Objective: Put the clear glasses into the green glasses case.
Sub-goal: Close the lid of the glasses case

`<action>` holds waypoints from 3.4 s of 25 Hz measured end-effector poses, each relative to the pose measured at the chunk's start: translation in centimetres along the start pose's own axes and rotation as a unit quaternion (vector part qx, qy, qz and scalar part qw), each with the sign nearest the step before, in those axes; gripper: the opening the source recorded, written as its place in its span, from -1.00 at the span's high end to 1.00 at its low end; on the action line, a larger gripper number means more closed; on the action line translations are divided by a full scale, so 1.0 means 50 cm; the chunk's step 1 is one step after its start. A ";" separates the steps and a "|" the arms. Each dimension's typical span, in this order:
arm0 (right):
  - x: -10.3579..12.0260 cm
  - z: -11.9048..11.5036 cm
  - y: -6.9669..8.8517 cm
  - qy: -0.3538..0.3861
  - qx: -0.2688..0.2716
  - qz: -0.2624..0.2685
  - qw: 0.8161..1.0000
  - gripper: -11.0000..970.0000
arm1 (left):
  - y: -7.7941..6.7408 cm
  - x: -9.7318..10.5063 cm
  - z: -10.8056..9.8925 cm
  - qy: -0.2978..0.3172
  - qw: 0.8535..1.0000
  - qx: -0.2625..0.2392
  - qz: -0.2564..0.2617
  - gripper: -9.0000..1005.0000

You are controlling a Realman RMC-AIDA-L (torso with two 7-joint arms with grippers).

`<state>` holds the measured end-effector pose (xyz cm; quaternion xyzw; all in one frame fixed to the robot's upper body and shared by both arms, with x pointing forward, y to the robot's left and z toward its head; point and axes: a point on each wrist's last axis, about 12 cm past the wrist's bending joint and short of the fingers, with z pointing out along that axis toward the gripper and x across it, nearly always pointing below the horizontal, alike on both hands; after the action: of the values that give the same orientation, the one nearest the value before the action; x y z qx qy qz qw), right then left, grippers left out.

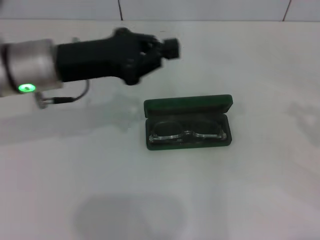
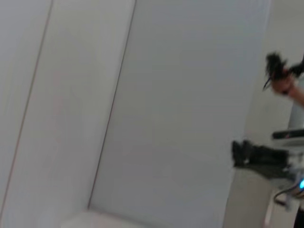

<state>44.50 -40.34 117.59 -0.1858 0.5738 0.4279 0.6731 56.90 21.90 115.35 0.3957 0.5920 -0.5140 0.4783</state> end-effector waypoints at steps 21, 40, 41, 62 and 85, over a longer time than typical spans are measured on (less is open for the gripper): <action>0.048 -0.083 0.005 0.001 0.078 0.012 0.997 0.69 | 0.054 0.059 0.177 0.150 0.987 -0.046 -0.025 0.65; 0.091 -0.054 -0.007 0.019 0.064 0.038 0.997 0.68 | 0.077 0.103 0.149 0.174 0.976 -0.120 -0.047 0.65; 0.091 -0.054 -0.008 0.019 0.065 0.037 0.997 0.68 | 0.077 0.105 0.148 0.176 0.976 -0.120 -0.047 0.65; 0.105 -0.037 -0.019 0.030 0.066 0.044 0.996 0.69 | 0.058 0.126 0.139 0.201 0.974 -0.088 -0.056 0.65; 0.109 -0.036 -0.016 0.027 0.062 0.049 0.997 0.69 | 0.020 0.159 0.111 0.212 0.976 -0.034 -0.036 0.73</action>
<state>43.89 -40.16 111.83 -0.1270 0.6257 0.4186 0.6459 56.92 16.39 107.32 0.4576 0.7110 -0.4152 0.3357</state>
